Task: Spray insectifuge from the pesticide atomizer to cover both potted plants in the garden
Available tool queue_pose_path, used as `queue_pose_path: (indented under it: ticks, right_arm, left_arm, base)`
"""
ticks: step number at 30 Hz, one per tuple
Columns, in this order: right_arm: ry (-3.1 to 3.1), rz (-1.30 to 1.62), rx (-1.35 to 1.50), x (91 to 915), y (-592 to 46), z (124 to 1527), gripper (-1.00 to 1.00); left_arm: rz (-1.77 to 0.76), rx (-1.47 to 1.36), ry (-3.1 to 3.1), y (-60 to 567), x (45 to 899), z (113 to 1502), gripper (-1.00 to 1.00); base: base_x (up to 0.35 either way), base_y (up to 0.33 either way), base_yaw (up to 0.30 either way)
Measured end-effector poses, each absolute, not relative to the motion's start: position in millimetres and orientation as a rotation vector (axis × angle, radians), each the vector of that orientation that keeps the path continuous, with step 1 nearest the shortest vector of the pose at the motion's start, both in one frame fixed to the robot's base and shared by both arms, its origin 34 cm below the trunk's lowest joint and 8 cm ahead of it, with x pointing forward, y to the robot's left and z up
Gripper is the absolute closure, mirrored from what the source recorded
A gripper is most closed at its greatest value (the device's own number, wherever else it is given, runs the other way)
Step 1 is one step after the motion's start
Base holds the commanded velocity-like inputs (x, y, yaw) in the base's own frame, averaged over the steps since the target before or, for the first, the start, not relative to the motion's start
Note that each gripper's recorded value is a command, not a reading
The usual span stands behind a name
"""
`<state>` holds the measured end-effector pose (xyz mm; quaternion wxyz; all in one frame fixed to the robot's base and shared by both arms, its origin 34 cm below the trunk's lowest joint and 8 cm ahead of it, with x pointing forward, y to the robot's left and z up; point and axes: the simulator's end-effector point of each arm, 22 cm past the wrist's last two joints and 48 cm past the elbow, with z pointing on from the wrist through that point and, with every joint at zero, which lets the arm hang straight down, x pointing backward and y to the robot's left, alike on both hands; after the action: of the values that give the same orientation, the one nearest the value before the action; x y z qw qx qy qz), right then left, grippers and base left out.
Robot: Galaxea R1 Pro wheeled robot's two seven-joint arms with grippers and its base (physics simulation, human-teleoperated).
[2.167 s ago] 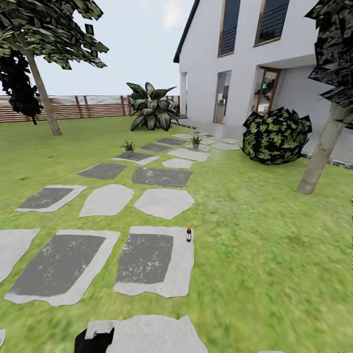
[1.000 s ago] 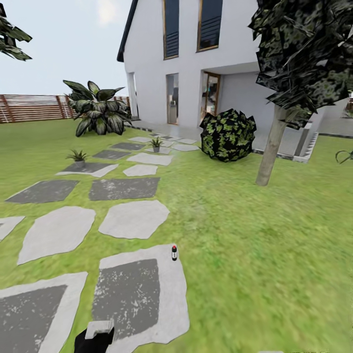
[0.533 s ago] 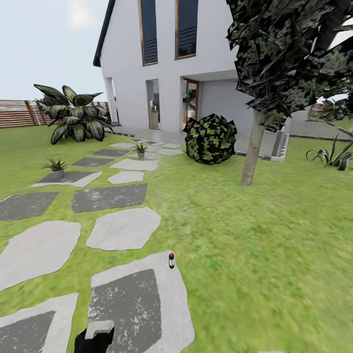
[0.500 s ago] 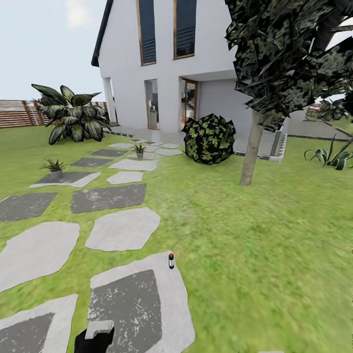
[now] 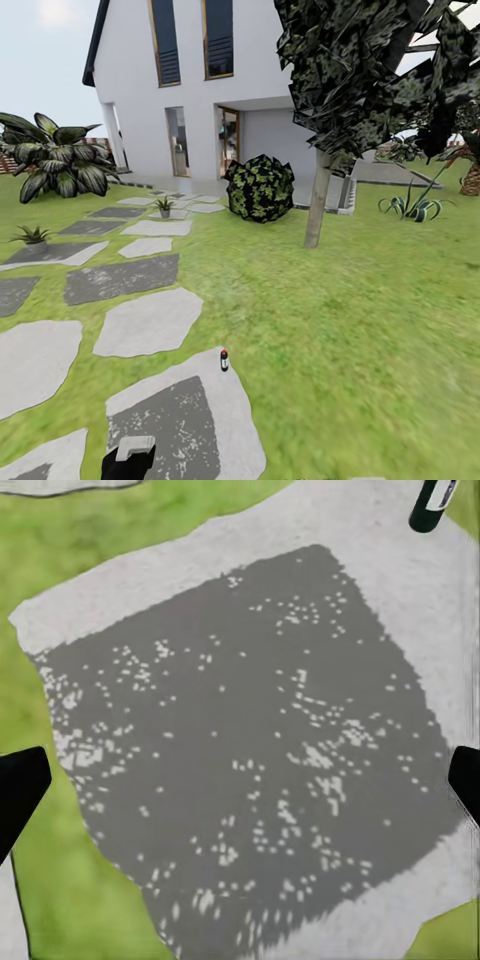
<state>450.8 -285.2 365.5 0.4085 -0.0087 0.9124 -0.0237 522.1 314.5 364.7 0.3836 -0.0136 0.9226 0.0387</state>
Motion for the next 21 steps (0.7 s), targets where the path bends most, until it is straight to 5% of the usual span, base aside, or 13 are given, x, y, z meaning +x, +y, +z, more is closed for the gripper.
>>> queue_pose_path:
  ticks: [13,21]
  right_arm:
    - [2.299,-0.06,-0.022,450.8,-285.1,365.5,-1.0]
    - [2.299,-0.06,-0.022,450.8,-285.1,365.5,-1.0]
  left_arm:
    - [0.099,-0.04,2.353,314.9,521.7,364.4,-1.0]
    - [0.099,-0.04,2.352,315.0,521.9,364.7,-1.0]
  base:
    - [0.001,0.013,-0.263]
    - [0.04,0.263,-0.263]
